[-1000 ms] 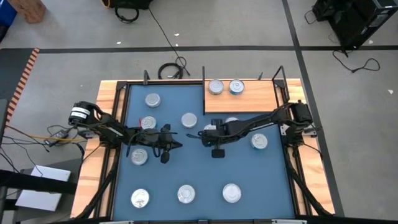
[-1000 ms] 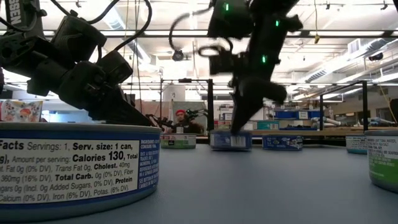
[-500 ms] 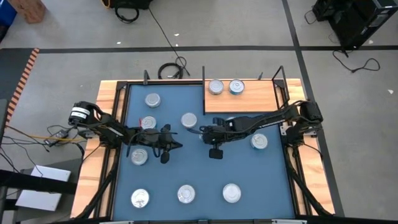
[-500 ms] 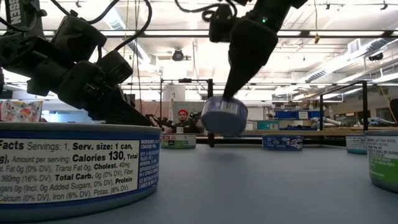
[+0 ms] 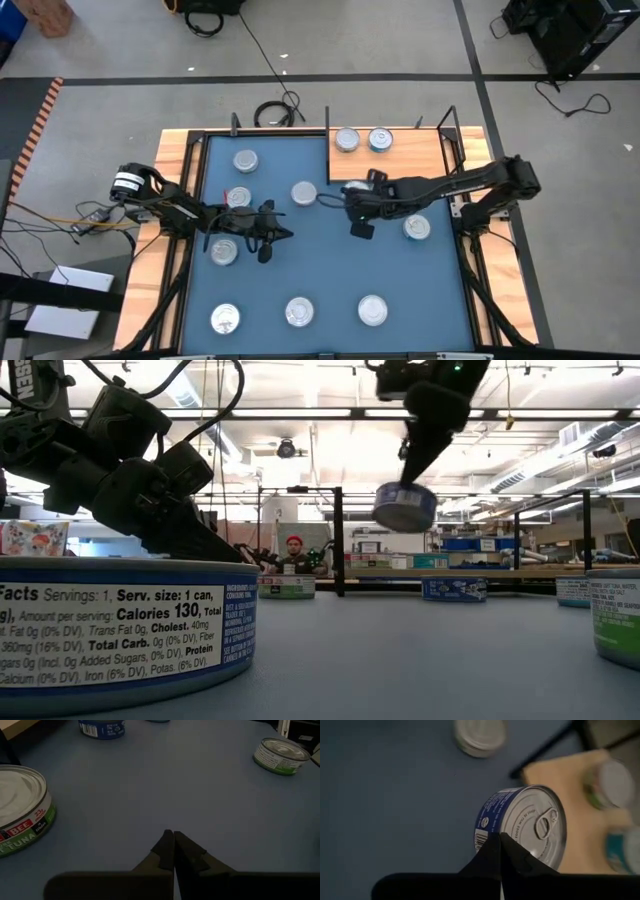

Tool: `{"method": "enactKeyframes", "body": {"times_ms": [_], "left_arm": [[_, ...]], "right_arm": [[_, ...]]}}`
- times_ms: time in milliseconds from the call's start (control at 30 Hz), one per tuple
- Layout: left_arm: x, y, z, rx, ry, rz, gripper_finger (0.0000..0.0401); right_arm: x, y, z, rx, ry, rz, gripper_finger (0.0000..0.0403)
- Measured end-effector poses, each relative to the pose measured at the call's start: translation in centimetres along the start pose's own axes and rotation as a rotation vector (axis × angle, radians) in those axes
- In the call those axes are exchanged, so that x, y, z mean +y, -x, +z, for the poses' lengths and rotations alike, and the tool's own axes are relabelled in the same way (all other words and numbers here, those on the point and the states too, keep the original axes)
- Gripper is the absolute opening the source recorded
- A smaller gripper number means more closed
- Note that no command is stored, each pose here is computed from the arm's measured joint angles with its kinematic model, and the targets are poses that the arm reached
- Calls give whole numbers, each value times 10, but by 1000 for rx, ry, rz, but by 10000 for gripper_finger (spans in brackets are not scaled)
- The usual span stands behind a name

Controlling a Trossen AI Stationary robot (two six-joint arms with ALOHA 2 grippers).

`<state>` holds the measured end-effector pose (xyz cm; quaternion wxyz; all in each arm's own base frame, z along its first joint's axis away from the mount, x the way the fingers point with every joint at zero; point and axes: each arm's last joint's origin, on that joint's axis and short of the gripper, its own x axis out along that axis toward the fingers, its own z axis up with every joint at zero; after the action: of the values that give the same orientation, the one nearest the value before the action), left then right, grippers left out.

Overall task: Stack canned seafood by type on shelf
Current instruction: Put the top center blue tuna can on the shelf

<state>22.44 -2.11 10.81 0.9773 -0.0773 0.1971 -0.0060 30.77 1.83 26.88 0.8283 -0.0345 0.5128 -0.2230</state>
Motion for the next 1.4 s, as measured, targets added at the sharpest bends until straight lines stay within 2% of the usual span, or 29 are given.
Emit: {"method": "enactKeyframes", "body": {"times_ms": [233,433,633,1000,1400], "left_arm": [[0,0,0,0,0,0,7],[0,0,0,1,0,1,7],[0,0,0,1,0,-1,7],[0,0,0,-1,0,-3,7],[0,0,0,-2,0,-3,7]], "right_arm": [[-24,4,-13,112,-27,-156,0],[-45,-2,-18,203,-48,-244,0],[-64,-11,-22,271,-63,-296,0],[-105,-46,-49,421,-116,-371,0],[-164,-81,-70,459,-174,-441,0]]}}
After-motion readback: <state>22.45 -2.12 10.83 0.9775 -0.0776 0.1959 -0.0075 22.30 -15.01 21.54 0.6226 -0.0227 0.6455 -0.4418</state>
